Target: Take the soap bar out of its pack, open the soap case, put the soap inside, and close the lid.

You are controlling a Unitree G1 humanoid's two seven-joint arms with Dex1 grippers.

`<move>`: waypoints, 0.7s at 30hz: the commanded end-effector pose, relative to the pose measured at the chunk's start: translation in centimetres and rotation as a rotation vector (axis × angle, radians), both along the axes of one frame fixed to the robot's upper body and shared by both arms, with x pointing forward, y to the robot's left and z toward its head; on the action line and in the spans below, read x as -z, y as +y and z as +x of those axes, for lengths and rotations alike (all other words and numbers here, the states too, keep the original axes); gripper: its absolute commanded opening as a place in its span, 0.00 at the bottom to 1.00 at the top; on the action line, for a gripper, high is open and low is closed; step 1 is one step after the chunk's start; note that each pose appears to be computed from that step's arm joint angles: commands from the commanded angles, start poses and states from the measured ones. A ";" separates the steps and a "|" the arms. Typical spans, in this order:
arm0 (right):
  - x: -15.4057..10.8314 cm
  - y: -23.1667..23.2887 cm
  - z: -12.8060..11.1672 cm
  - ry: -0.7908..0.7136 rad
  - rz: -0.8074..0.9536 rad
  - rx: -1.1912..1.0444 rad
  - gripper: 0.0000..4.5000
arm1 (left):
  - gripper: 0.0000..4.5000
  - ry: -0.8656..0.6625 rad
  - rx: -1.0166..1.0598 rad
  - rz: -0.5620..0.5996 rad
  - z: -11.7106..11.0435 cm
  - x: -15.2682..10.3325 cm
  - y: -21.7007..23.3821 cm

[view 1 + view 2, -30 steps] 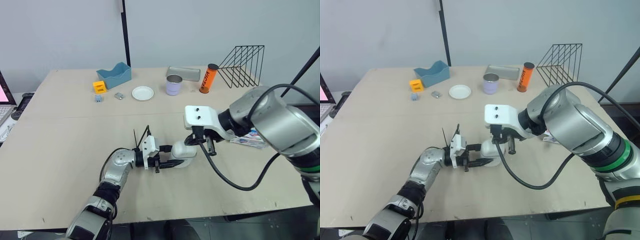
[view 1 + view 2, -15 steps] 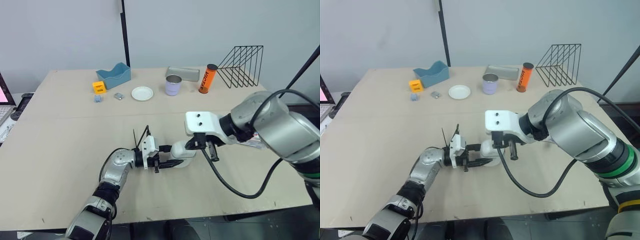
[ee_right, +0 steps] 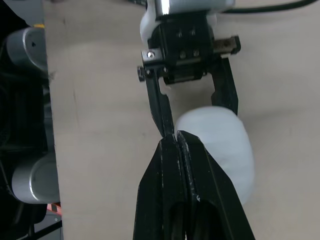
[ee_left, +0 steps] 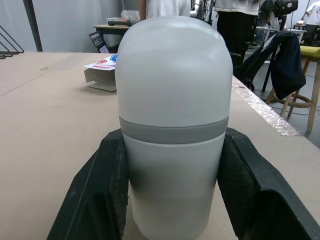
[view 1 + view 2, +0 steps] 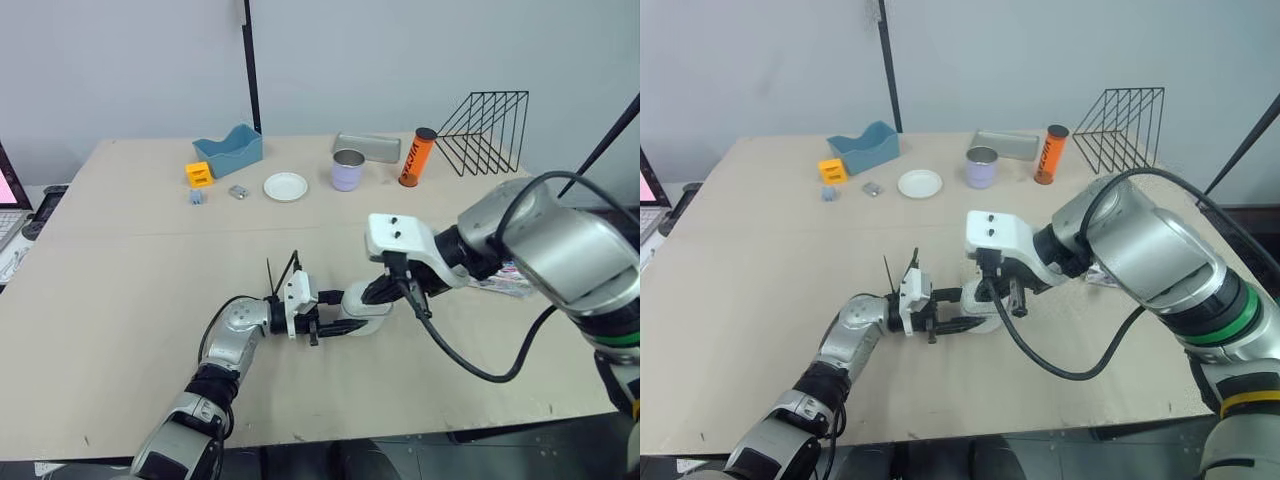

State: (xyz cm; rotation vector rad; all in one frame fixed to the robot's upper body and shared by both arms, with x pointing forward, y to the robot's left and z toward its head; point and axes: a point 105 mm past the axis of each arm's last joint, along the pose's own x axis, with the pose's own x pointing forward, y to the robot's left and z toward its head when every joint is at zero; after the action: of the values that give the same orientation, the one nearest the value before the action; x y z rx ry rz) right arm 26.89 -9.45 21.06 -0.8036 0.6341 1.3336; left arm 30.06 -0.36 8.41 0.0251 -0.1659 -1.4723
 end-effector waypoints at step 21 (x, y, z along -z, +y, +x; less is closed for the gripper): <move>1.7 -0.8 1.5 0.018 0.006 0.103 0.01 | 0.43 -0.028 -0.006 -0.014 0.1 -0.8 0.1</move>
State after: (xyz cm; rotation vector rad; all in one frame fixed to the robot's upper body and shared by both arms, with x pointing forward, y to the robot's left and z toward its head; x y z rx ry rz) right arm 28.49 -9.81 19.58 -0.7242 0.6625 1.2673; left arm 30.08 -0.31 8.37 0.0256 -0.1628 -1.4701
